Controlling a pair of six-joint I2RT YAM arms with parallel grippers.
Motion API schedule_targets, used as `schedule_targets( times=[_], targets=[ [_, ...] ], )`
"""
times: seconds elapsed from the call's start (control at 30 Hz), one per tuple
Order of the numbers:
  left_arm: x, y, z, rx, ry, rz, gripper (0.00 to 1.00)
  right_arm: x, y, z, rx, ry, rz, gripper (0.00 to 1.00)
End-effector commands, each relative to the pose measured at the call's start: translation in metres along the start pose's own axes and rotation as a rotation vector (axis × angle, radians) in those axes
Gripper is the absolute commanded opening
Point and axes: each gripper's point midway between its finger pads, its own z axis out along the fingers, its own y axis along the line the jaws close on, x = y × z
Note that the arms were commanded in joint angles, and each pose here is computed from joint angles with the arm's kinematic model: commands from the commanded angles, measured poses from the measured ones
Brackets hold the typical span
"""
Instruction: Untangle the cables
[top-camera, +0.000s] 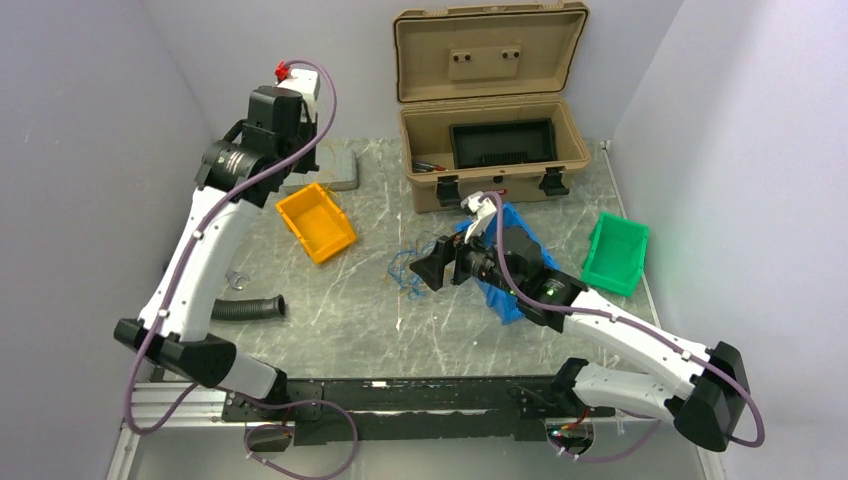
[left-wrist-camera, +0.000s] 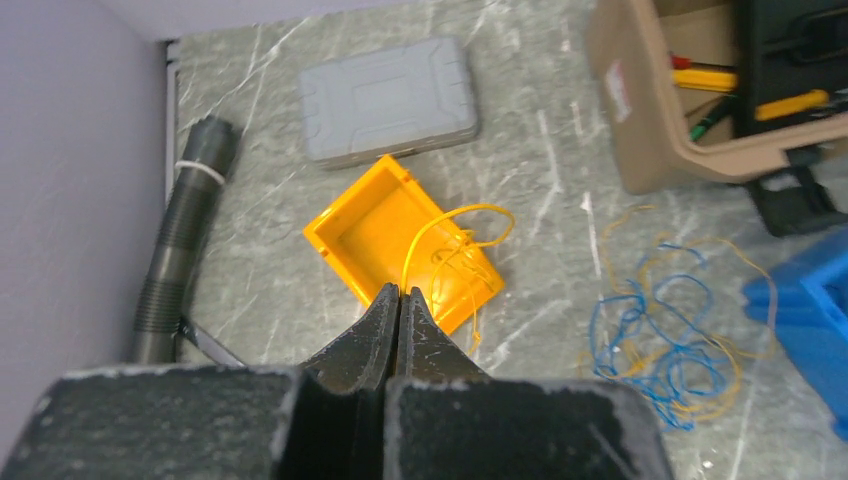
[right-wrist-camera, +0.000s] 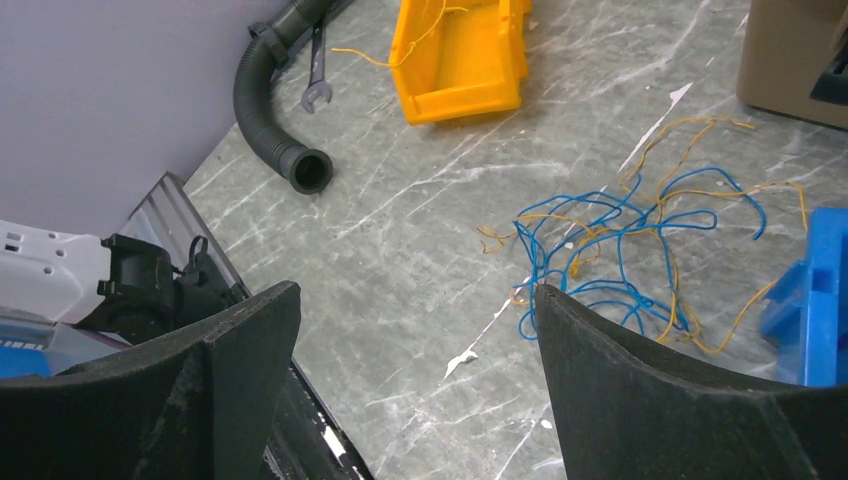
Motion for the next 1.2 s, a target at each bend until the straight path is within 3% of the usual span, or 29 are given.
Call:
schedule_targets(
  times=[0.0, 0.33, 0.6, 0.97, 1.17],
  targets=[
    [-0.002, 0.03, 0.028, -0.11, 0.015, -0.05, 0.0, -0.027, 0.007, -0.01, 0.0, -0.072, -0.027, 0.89],
    [0.026, 0.072, 0.096, -0.203, 0.087, -0.191, 0.0, -0.029, 0.005, -0.015, 0.024, -0.048, -0.057, 0.89],
    [0.041, 0.09, 0.126, -0.273, 0.124, -0.294, 0.0, -0.022, 0.001, -0.017, 0.031, -0.048, -0.042, 0.89],
    [0.128, 0.072, 0.15, -0.276, 0.248, -0.409, 0.0, -0.01, -0.002, -0.016, 0.03, -0.028, -0.031, 0.89],
    [0.181, 0.05, 0.174, -0.241, 0.368, -0.391, 0.0, -0.006, -0.001, -0.015, 0.022, -0.018, -0.022, 0.89]
  ],
)
